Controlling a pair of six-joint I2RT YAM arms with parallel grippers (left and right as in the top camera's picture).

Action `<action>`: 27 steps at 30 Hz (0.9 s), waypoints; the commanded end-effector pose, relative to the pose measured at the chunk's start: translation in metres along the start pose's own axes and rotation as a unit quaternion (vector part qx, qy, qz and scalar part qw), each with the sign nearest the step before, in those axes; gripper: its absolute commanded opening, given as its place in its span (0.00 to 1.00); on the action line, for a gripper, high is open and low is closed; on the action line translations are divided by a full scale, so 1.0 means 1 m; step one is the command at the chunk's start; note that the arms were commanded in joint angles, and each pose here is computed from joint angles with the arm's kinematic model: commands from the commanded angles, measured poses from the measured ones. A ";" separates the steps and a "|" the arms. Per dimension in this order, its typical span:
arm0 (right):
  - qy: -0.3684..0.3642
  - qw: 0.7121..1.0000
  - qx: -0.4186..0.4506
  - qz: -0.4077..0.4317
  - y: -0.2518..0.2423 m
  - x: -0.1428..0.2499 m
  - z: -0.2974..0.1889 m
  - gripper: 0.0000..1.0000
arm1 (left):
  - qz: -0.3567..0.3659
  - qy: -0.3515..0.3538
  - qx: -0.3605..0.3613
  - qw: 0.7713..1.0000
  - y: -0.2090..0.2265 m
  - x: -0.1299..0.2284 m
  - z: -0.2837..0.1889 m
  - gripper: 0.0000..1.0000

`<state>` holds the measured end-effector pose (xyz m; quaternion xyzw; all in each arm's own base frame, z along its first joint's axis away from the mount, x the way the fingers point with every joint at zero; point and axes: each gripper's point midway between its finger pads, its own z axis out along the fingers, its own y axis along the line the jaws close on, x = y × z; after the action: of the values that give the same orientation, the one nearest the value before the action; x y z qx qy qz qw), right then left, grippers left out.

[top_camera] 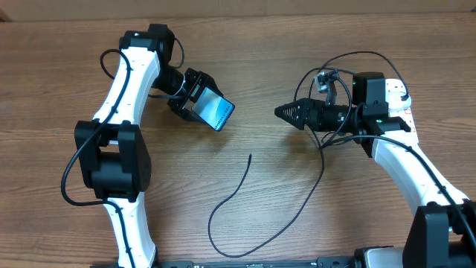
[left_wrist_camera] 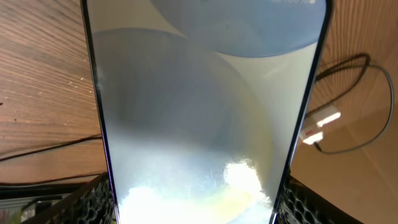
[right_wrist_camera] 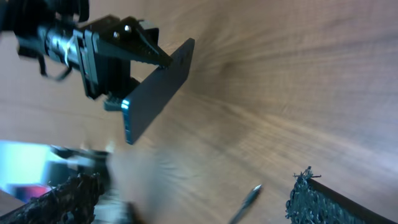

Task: Plug charger to phone and switch on socket
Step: 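Move the right gripper to the phone's edge near the left gripper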

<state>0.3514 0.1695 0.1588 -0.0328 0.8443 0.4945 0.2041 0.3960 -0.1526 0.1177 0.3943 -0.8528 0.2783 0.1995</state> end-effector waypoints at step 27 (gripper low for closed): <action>0.024 0.990 0.052 0.127 0.009 0.020 0.031 1.00 | -0.106 -0.061 -0.058 0.991 -0.017 0.038 0.050 0.04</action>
<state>0.3327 0.2032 0.1388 0.0767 0.8714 0.4731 0.1046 0.3782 -0.2053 0.1017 0.4715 -0.8406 0.1811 0.1959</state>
